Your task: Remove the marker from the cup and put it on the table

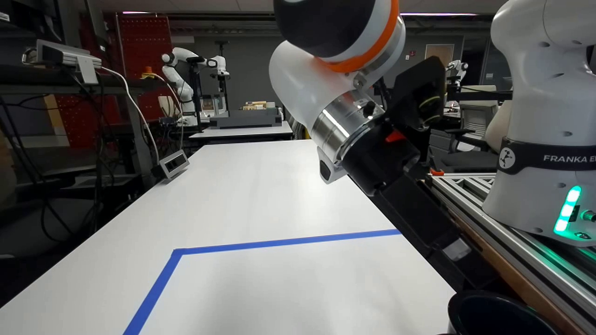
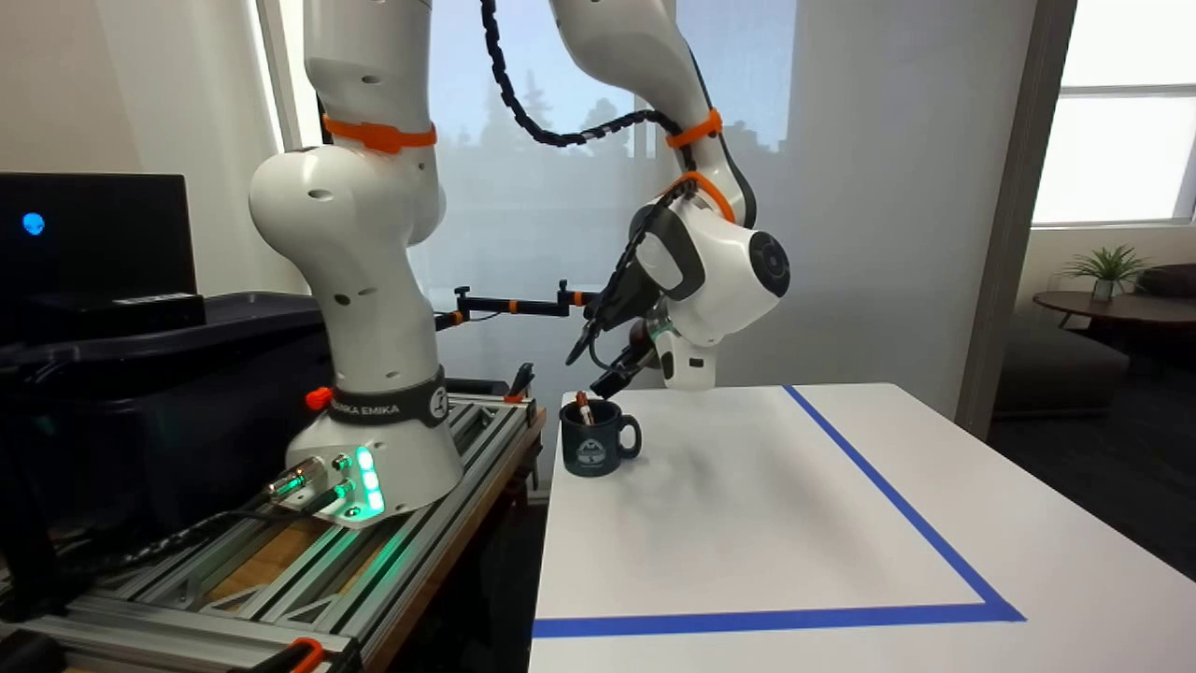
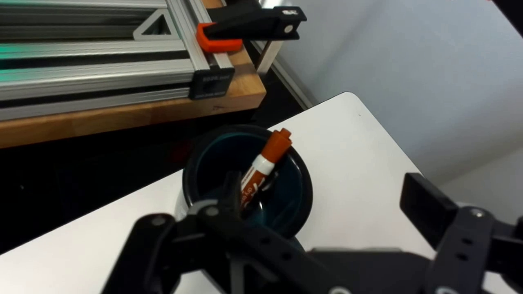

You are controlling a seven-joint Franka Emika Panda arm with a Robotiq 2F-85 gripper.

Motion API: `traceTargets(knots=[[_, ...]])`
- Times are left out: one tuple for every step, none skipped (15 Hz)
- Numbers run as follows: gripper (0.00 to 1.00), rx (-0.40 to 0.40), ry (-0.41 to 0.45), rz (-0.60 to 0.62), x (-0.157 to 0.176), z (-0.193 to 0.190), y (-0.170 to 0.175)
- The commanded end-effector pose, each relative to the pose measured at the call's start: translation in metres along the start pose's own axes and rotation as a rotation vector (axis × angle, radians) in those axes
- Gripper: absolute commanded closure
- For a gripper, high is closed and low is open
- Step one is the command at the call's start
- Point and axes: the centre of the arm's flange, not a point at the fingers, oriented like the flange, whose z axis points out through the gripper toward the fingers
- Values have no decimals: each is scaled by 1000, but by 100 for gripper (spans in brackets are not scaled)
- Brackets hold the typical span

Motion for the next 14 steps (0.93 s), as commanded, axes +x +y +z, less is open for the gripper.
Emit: traceTargets(knots=[[0,-9,-9,3,0,-7,-3],[0,-1,-12,6,-1,-4,-2],[0,3,-20,8,-1,-1,-2],[0,9,-32,14,-1,4,-1],[0,11,-41,25,-1,7,0],[0,12,-51,33,-1,12,2],[0,16,-60,37,-1,16,4],[0,15,-68,44,-1,19,6],[0,18,-75,53,0,23,8],[0,23,-83,58,1,28,10],[0,23,-92,67,2,32,12],[0,24,-101,75,3,36,14],[0,24,-108,89,4,40,15],[0,25,-113,99,4,44,17]])
